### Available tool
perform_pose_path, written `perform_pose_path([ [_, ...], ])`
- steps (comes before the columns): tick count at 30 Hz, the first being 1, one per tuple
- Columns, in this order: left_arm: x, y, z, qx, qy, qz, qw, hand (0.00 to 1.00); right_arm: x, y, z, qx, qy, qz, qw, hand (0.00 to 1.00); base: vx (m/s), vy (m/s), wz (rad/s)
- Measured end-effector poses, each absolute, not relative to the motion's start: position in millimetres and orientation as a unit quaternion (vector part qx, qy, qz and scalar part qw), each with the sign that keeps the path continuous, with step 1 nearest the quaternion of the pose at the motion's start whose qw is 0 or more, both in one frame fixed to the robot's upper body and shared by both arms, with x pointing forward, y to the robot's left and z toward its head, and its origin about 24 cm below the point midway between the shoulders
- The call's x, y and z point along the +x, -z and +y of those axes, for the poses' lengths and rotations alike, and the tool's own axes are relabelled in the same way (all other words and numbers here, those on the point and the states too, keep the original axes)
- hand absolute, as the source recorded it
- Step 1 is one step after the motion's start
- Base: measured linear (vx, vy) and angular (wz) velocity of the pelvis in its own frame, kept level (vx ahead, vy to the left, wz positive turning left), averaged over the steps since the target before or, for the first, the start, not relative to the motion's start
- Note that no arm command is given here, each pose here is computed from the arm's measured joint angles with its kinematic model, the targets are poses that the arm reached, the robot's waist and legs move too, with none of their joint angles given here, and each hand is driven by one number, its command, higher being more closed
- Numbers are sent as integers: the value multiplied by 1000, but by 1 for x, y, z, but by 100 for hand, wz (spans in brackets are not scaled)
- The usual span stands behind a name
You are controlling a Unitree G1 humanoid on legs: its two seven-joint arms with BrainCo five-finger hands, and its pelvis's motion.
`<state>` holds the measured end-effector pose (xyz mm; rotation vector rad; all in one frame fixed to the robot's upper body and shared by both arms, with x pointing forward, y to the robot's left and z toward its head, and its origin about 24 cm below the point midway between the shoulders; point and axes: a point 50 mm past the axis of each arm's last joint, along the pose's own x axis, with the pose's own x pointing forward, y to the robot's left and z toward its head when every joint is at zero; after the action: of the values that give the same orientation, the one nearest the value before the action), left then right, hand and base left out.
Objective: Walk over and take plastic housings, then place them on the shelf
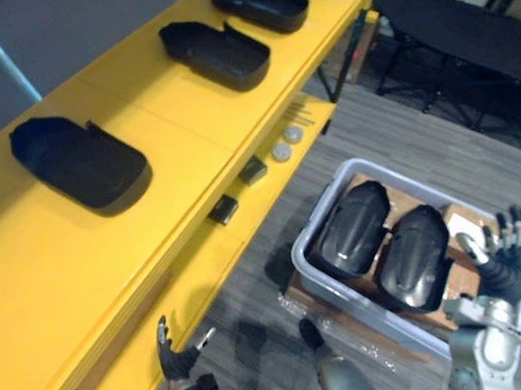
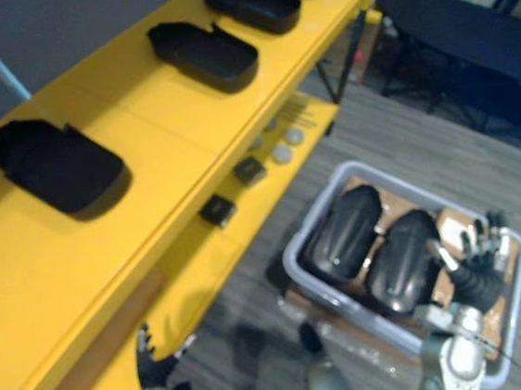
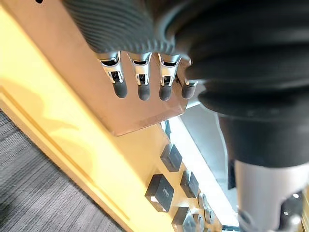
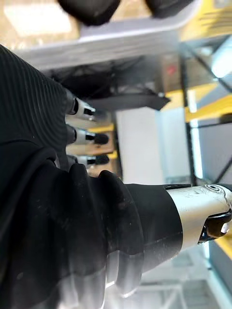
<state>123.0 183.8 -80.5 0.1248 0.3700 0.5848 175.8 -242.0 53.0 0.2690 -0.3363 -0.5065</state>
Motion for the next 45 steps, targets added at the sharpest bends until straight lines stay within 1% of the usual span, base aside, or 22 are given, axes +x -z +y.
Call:
perform_pose_path([
  [5, 125, 77, 176, 46, -292, 174, 939, 0, 182, -52, -223, 160, 211, -167, 950, 0, -101, 32, -40],
  [6, 125, 77, 179, 47, -293, 174, 939, 0, 185, -52, -218, 166, 205, -167, 950, 0, 13, -26, 4],
  [10, 130, 72, 181, 41, -298, 156, 941, 0, 196, -60, -214, 176, 206, -182, 945, 0, 37, -13, 9],
  [12, 142, 64, 176, 29, -293, 123, 948, 0, 199, -56, -212, 169, 215, -169, 947, 0, 57, -7, 21],
  [14, 164, 40, 169, 4, -277, 51, 960, 0, 199, -47, -209, 171, 238, -144, 945, 0, 61, -9, 23],
  [15, 170, 33, 167, -2, -269, 34, 962, 0, 199, -46, -208, 174, 244, -142, 943, 0, 19, 18, -17],
  [17, 190, 9, 157, -22, -235, -26, 971, 0, 190, -39, -209, 182, 270, -127, 937, 0, -51, 59, -56],
  [20, 202, -7, 152, -31, -215, -65, 974, 0, 171, -30, -213, 174, 290, -111, 935, 0, -193, 88, -89],
  [24, 202, -12, 164, -25, -259, -72, 963, 0, 155, -25, -223, 152, 292, -98, 939, 0, -300, 112, -107],
  [29, 193, -26, 192, -10, -312, -87, 946, 0, 163, -36, -222, 143, 277, -120, 943, 0, -134, 0, -83],
  [32, 181, -20, 212, 14, -334, -68, 940, 0, 170, -33, -231, 132, 288, -112, 942, 0, -56, -139, -38],
  [34, 177, -18, 214, 18, -328, -61, 943, 0, 174, -30, -243, 112, 308, -99, 940, 0, -33, -98, -38],
  [37, 178, -19, 214, 19, -309, -67, 949, 0, 165, -16, -268, 88, 365, -61, 925, 0, -19, -125, -3],
  [38, 181, -23, 213, 19, -304, -79, 949, 0, 166, -16, -275, 81, 373, -58, 922, 0, -26, -66, -6],
  [39, 181, -24, 213, 19, -304, -80, 949, 0, 166, -16, -276, 81, 373, -57, 922, 0, -36, -89, -37],
  [41, 186, -29, 212, 21, -295, -99, 950, 0, 181, -19, -286, 75, 370, -54, 924, 0, -47, -109, -47],
  [44, 202, -39, 197, 16, -243, -123, 962, 0, 198, -24, -297, 64, 364, -56, 927, 0, -78, -68, -15],
  [45, 208, -39, 187, 16, -203, -122, 971, 0, 207, -29, -302, 64, 359, -64, 929, 0, -105, -33, -4],
])
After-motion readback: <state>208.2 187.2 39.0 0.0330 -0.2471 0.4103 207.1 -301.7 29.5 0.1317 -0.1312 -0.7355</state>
